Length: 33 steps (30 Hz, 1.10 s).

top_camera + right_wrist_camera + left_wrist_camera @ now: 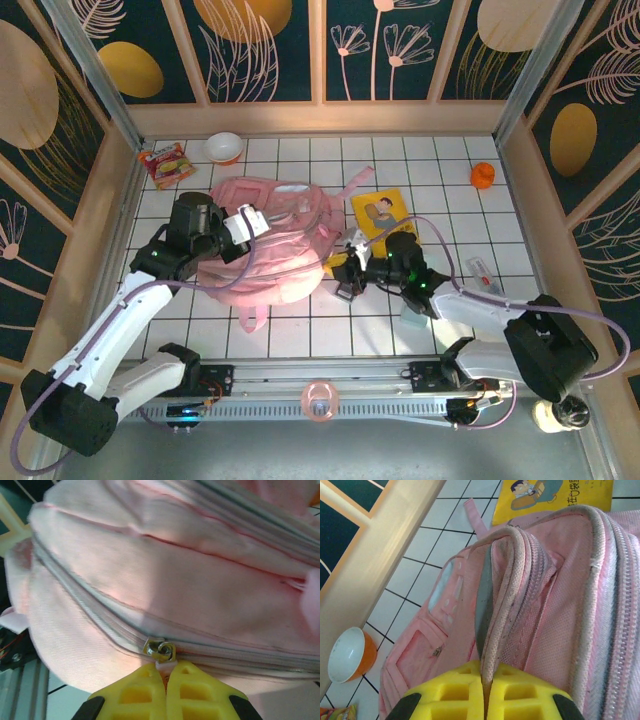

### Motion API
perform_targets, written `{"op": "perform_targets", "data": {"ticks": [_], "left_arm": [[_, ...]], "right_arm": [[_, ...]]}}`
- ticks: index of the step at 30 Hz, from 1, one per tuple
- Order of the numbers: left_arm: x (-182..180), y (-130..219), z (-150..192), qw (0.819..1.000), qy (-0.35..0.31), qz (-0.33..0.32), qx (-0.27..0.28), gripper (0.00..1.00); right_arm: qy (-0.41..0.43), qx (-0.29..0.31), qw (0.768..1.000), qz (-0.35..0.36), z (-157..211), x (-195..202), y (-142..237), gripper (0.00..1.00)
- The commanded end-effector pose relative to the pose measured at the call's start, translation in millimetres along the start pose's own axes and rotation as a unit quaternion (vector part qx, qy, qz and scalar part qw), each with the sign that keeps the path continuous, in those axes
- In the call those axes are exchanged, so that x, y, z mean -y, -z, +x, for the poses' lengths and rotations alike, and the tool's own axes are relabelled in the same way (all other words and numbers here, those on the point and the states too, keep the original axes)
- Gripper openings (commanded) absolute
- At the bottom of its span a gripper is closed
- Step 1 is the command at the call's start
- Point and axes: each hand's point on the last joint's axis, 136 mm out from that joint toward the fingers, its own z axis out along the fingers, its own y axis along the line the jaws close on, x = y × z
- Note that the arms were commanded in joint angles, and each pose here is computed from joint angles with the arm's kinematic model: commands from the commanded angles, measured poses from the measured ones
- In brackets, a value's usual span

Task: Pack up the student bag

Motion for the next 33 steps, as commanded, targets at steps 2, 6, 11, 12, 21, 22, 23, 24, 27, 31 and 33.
{"op": "perform_targets", "data": {"ticks": [2,6,11,12,21,22,23,24,27,31,33], "left_arm": [[-20.5,1.6,-18.2,0.998,0.007,-0.043,0.041,0.0],[-12.7,5.5,-28.0,0.997,0.01,-0.022,0.069,0.0],[-13.3,17.2,-49.6,0.992,0.023,-0.021,0.124,0.0],[-13.4,18.2,-51.9,0.991,0.027,-0.02,0.129,0.0],[-17.9,13.2,-48.9,0.992,0.032,-0.029,0.121,0.0],[-18.7,12.7,-48.1,0.992,0.032,-0.031,0.118,0.0],[-19.3,12.2,-47.0,0.992,0.033,-0.034,0.116,0.0],[-20.2,11.6,-46.0,0.992,0.035,-0.036,0.115,0.0],[-21.2,11.8,-43.6,0.992,0.041,-0.043,0.113,0.0],[-17.6,13.0,-42.1,0.992,0.042,-0.04,0.116,0.0],[-14.3,13.7,-43.7,0.991,0.041,-0.033,0.122,0.0]], "right_arm": [[-0.014,0.0,0.999,-0.041,-10.8,-34.0,-7.0,0.0],[-0.037,0.007,0.998,-0.042,-12.2,-33.5,-11.4,0.04],[-0.066,-0.01,0.996,-0.062,-4.9,-35.9,-19.4,0.23],[-0.069,-0.009,0.995,-0.066,-5.5,-36.8,-19.7,0.27],[-0.075,0.01,0.996,-0.052,-8.8,-37.3,-8.0,0.09],[-0.075,0.014,0.996,-0.047,-10.5,-36.2,-6.9,0.05],[-0.076,0.017,0.996,-0.039,-12.4,-33.8,-6.3,0.01],[-0.078,0.019,0.996,-0.033,-13.4,-32.3,-6.1,0.0],[-0.086,0.024,0.996,-0.012,-16.9,-24.6,-7.1,0.0],[-0.092,0.023,0.995,-0.001,-17.8,-19.3,-10.1,0.0],[-0.092,0.027,0.995,-0.001,-20.1,-17.7,-12.4,0.1]]}}
